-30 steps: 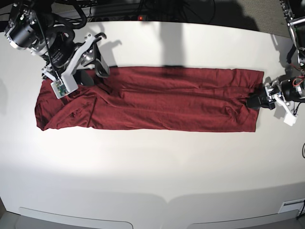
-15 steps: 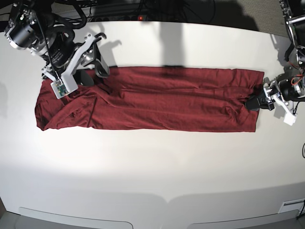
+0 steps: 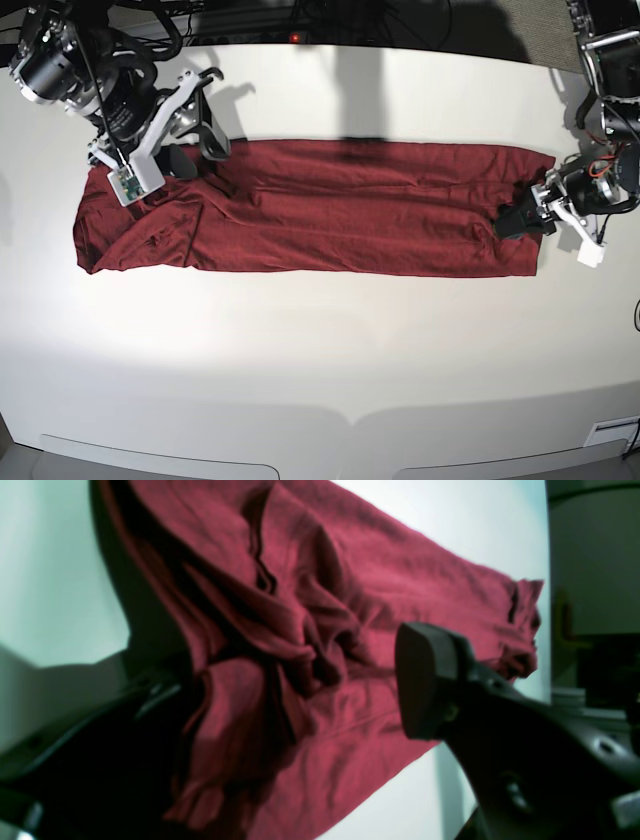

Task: Fold the T-shirt properly
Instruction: 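Hold the strip's end with the left gripper and adjust grip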

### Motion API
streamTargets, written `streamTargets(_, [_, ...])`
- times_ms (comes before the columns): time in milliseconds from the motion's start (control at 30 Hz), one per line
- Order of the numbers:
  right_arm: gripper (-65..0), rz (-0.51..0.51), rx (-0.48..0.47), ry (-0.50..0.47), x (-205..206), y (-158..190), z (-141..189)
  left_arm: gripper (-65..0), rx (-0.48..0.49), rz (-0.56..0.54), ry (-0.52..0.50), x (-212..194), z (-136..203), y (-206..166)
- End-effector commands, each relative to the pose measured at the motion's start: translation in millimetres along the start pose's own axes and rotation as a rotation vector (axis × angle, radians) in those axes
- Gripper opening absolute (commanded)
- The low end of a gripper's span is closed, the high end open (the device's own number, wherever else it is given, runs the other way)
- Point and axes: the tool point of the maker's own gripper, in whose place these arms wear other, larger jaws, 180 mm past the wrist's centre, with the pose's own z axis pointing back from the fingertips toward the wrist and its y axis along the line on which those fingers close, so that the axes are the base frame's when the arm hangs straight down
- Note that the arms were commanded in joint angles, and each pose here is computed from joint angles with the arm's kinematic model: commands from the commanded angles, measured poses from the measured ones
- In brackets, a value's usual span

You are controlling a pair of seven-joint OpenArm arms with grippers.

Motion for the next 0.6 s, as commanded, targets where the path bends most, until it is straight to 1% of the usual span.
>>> streamTargets(0, [-35.5, 0.021, 0.005, -0.038, 10, 2, 3, -20.1, 0.059, -0.026, 0.032, 4, 12, 13])
streamTargets(67, [-35.5, 0.021, 0.005, -0.037, 10, 2, 3, -21.2, 0.076, -0.034, 0.031, 8, 19, 18])
streamTargets(100, [-35.5, 0.021, 0.005, -0.038, 10, 2, 3, -23.7, 0.081, -0.036, 0.031, 9, 21, 19])
streamTargets(133, [-35.5, 0.021, 0.005, -0.038, 10, 2, 3, -27.6, 0.082, -0.037, 0.029, 9, 22, 20])
streamTargets(233, [-35.5, 0.021, 0.005, -0.038, 10, 2, 3, -43.9, 0.062, -0.027, 0.009, 12, 19, 16])
streamTargets(267, [-35.5, 0.021, 0.005, -0.037, 10, 2, 3, -48.0, 0.045, -0.018, -0.003, 13, 18, 12])
streamTargets(300, [-35.5, 0.021, 0.005, -0.038, 10, 2, 3, -50.0, 0.028, -0.009, -0.014, 14, 16, 9])
streamTargets(433, [-35.5, 0.021, 0.005, -0.037, 10, 2, 3, -49.7, 0.001, 0.004, -0.019, 11, 9, 2])
streamTargets(500, [-35.5, 0.021, 0.005, -0.037, 10, 2, 3, -44.5, -0.004, 0.007, -0.019, 10, 7, 0])
streamTargets(567, [-35.5, 0.021, 0.005, -0.035, 10, 2, 3, -35.5, -0.007, 0.008, -0.02, 10, 6, -1])
